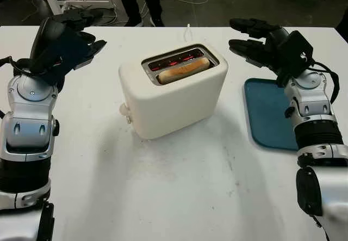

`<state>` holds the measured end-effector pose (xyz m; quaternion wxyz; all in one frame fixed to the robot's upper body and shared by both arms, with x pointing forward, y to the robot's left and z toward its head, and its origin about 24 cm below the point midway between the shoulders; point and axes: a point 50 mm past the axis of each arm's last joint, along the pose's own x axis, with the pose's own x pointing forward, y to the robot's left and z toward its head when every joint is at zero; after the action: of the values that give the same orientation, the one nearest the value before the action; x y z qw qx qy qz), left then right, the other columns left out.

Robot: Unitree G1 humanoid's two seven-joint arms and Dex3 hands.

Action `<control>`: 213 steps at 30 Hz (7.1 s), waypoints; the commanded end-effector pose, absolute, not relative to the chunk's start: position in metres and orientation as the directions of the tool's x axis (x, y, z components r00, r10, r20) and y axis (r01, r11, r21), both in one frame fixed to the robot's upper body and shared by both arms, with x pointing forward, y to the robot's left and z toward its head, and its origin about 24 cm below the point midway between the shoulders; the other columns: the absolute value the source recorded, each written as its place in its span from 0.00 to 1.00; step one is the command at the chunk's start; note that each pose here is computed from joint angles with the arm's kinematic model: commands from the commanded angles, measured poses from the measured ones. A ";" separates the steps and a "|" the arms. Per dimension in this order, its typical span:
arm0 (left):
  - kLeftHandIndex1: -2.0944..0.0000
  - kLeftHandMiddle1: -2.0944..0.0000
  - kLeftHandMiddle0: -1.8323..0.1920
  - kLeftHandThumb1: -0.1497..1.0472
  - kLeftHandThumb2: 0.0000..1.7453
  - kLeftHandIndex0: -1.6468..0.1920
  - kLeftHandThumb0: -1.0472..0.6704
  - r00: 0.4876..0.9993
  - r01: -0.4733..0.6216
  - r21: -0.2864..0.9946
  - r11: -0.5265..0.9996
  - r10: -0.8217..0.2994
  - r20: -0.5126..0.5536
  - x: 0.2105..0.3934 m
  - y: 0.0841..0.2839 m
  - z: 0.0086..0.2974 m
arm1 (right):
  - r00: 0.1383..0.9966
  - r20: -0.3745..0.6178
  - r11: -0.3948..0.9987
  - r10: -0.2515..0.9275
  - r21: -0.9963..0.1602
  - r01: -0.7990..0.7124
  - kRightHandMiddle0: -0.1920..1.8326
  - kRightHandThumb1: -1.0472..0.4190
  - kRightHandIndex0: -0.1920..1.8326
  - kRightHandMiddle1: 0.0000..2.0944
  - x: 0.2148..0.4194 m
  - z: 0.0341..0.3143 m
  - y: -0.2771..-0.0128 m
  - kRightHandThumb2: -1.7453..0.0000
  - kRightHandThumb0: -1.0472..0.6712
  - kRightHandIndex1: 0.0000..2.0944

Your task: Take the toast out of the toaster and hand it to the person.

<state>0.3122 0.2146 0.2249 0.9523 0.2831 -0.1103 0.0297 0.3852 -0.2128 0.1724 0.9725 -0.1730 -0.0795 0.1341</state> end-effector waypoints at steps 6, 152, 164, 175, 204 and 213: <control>0.97 0.59 0.75 0.89 0.10 0.56 0.43 0.971 -0.132 0.548 0.826 -0.003 0.238 0.312 0.216 0.227 | 0.948 0.133 0.906 0.290 -0.358 -0.227 0.38 0.10 0.40 0.00 0.386 0.180 -0.212 1.00 0.31 0.00; 1.00 0.63 0.78 0.89 0.10 0.59 0.46 0.980 -0.110 0.472 0.875 0.015 0.200 0.311 0.216 0.221 | 0.952 0.125 0.910 0.280 -0.349 -0.222 0.37 0.10 0.39 0.00 0.385 0.176 -0.208 1.00 0.35 0.00; 0.99 0.62 0.78 0.89 0.10 0.58 0.46 0.980 -0.099 0.463 0.881 0.005 0.200 0.312 0.216 0.220 | 0.951 0.123 0.911 0.282 -0.344 -0.226 0.37 0.10 0.38 0.00 0.385 0.176 -0.207 1.00 0.36 0.00; 0.99 0.61 0.78 0.89 0.09 0.58 0.46 0.979 -0.099 0.472 0.876 0.001 0.203 0.312 0.216 0.221 | 0.951 0.125 0.911 0.284 -0.344 -0.227 0.37 0.09 0.39 0.00 0.385 0.176 -0.208 1.00 0.36 0.00; 1.00 0.62 0.78 0.89 0.10 0.59 0.46 0.981 -0.106 0.461 0.881 0.017 0.194 0.311 0.216 0.221 | 0.952 0.127 0.910 0.278 -0.353 -0.219 0.38 0.10 0.40 0.00 0.384 0.176 -0.206 1.00 0.33 0.00; 1.00 0.62 0.78 0.89 0.10 0.59 0.44 0.981 -0.104 0.457 0.883 0.014 0.195 0.311 0.216 0.220 | 0.951 0.122 0.907 0.285 -0.355 -0.226 0.38 0.09 0.40 0.00 0.384 0.176 -0.206 1.00 0.35 0.00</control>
<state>0.3129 0.2137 0.2193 0.9661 0.2406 -0.0904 0.0248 0.3848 -0.2067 0.1774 0.9726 -0.1719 -0.0870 0.1301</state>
